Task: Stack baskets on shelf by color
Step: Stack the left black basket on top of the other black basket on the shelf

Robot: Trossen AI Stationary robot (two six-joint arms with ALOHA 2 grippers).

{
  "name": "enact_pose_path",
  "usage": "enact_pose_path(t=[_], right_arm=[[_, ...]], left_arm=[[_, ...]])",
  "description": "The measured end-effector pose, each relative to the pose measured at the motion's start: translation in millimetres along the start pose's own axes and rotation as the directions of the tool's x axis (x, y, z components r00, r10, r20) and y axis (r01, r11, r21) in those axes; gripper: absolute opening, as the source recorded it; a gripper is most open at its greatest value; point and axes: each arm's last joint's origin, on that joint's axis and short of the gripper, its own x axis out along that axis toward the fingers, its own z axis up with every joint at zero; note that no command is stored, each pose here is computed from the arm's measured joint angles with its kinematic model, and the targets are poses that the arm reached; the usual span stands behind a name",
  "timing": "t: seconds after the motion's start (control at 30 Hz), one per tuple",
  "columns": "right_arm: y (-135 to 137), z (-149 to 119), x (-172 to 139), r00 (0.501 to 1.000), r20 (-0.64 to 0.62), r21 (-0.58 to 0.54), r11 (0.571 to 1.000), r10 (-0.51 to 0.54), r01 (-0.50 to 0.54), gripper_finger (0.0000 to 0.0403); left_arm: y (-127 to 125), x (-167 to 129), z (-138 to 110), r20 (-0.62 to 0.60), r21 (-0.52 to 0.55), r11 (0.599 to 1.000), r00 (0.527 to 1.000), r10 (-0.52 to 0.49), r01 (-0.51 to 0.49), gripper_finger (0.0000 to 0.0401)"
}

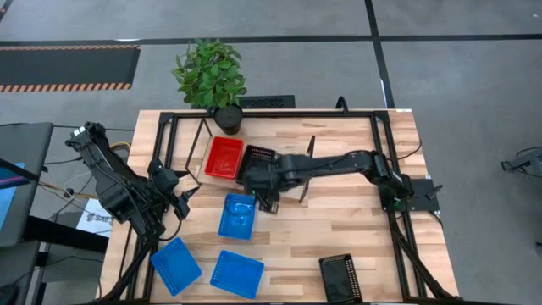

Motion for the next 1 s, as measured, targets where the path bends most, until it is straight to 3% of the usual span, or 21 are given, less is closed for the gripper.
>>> enact_pose_path(t=[0.13,0.33,0.5,1.0], right_arm=[[21.3,-16.2,-2.8,0.997,-0.078,0.014,1.0,-0.016,0.018,0.0205],[33.3,-21.9,28.2,0.991,-0.128,-0.024,0.999,-0.037,0.035,0.0194],[15.5,-16.1,52.3,0.991,-0.123,-0.02,0.999,-0.045,0.043,0.0186],[-53.3,8.2,69.8,0.996,-0.065,0.041,0.997,-0.06,0.062,0.0181]], left_arm=[[0.0,0.0,0.1,0.001,0.0,1.0,1.0,0.0,0.0,0.0265],[-0.1,0.0,0.1,0.002,0.012,1.0,1.0,0.0,0.0,0.0265],[-0.1,0.0,0.1,0.001,0.011,1.0,1.0,0.0,0.0,0.0265],[-0.1,0.0,0.1,0.001,0.006,1.0,1.0,-0.001,0.001,0.0265]])
